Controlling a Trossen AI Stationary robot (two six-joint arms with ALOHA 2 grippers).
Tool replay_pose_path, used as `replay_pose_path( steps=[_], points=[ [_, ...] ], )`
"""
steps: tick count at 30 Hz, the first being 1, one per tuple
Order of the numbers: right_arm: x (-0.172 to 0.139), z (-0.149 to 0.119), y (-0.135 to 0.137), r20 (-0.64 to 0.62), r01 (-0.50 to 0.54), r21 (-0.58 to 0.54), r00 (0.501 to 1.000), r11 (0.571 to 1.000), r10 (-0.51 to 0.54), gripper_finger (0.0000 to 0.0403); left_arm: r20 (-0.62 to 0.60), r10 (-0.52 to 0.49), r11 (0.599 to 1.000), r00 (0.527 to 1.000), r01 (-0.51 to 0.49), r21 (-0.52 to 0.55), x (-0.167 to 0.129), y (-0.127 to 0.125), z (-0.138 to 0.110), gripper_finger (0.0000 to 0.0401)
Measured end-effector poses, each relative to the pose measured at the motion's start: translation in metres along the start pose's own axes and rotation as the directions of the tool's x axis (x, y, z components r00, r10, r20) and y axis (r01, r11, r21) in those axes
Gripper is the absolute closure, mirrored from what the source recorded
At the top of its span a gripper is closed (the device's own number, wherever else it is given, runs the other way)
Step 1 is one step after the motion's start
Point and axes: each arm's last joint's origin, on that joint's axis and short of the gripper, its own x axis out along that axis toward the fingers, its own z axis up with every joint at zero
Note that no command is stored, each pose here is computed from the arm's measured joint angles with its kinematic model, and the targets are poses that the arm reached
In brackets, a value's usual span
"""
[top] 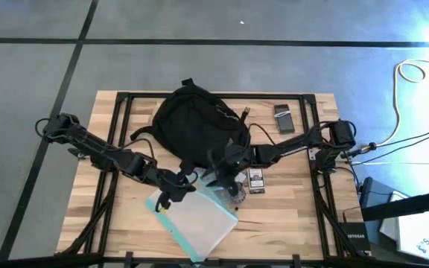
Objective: Unpack backpack
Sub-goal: Put the scented candle into the blue zip bag
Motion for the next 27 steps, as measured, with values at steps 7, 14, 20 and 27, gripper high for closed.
replay_pose_path(
  steps=[7,14,20,27],
  points=[
    [0.009,0.030,0.026,-0.035,0.096,-0.274,0.993,0.957,-0.110,0.0258,-0.015,0.028,1.000,1.000,-0.027,0.004,0.000,0.001,-0.001,0.0401],
    [0.011,0.042,0.035,-0.061,0.161,-0.349,0.979,0.923,-0.194,0.0263,-0.018,0.031,1.000,0.999,-0.031,0.000,0.000,0.002,-0.001,0.0401],
    [0.011,0.052,0.037,-0.003,0.210,-0.395,0.973,0.894,-0.230,0.0233,-0.017,0.031,1.000,0.999,-0.031,0.000,0.000,0.003,-0.001,0.0401],
    [0.020,0.046,0.046,0.019,0.153,-0.398,0.987,0.904,-0.158,0.0177,-0.027,0.044,0.999,0.999,-0.044,-0.012,0.002,0.008,-0.004,0.0401]
  ],
)
